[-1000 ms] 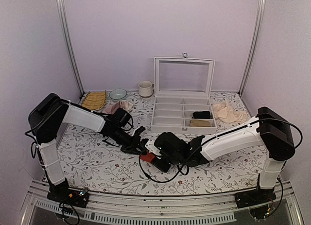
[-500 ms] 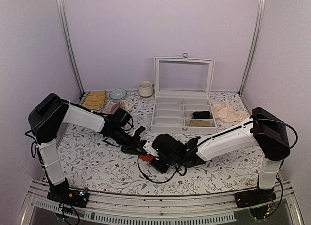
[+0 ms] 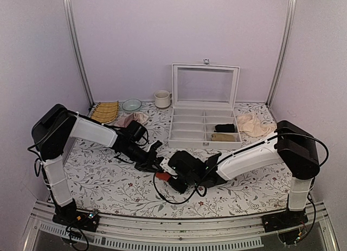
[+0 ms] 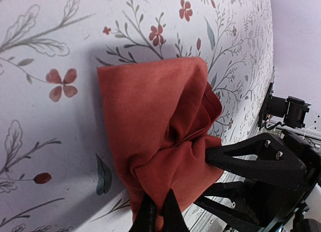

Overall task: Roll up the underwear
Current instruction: Roll the underwear at the center of the board.

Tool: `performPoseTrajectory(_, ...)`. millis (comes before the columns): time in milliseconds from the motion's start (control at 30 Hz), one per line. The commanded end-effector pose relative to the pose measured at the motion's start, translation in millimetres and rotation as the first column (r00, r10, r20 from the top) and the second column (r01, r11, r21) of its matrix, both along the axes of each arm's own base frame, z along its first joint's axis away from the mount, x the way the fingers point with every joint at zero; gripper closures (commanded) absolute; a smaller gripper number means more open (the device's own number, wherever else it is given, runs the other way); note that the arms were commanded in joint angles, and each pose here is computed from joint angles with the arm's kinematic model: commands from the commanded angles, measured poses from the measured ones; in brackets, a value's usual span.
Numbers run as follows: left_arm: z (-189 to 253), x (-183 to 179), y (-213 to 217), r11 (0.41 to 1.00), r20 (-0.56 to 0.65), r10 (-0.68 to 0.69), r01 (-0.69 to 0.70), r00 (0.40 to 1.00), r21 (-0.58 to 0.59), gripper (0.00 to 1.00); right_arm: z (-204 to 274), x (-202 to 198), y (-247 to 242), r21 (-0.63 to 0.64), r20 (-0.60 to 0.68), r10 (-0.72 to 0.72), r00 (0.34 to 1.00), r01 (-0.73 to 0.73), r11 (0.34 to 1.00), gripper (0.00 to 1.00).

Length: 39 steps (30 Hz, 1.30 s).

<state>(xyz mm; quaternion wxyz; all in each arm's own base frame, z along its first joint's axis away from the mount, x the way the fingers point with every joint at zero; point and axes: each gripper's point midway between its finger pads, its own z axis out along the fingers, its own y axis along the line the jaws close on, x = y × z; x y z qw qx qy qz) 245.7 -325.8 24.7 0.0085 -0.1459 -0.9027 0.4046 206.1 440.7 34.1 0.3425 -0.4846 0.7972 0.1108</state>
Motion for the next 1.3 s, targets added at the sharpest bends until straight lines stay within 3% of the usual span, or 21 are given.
performPoseTrajectory(0,-9.6,-5.6,3.6,0.999,-0.011,-0.009,0.009,1.0,0.04,1.0,-35.0,-8.8,-5.9,-0.066,-0.059,-0.007,0.998,0.004,0.998,0.66)
performPoseTrajectory(300,-10.2,-5.8,4.0,0.999,-0.013,-0.007,0.007,1.0,0.042,1.0,-40.3,-11.6,-8.8,-0.071,-0.082,-0.019,0.996,0.013,0.997,1.0)
performPoseTrajectory(400,-9.0,-4.7,3.5,0.999,-0.012,-0.003,0.004,1.0,0.041,1.0,-40.8,-13.8,-9.8,-0.059,-0.095,-0.023,0.995,0.017,0.998,1.0)
performPoseTrajectory(567,-6.1,3.7,7.0,0.998,-0.003,0.029,-0.029,1.0,0.047,0.68,-41.4,-19.0,-15.8,-0.033,-0.122,-0.039,0.992,0.036,0.999,1.0)
performPoseTrajectory(667,-0.6,14.1,11.4,0.997,0.008,0.066,-0.066,0.998,0.037,0.62,-41.9,-23.3,-18.6,-0.005,-0.148,-0.046,0.988,0.046,0.999,1.0)
performPoseTrajectory(1267,14.4,57.7,3.4,0.994,0.059,0.106,-0.106,0.993,0.006,0.6,-43.9,-39.0,-28.6,0.088,-0.239,-0.051,0.97,0.074,0.993,1.0)
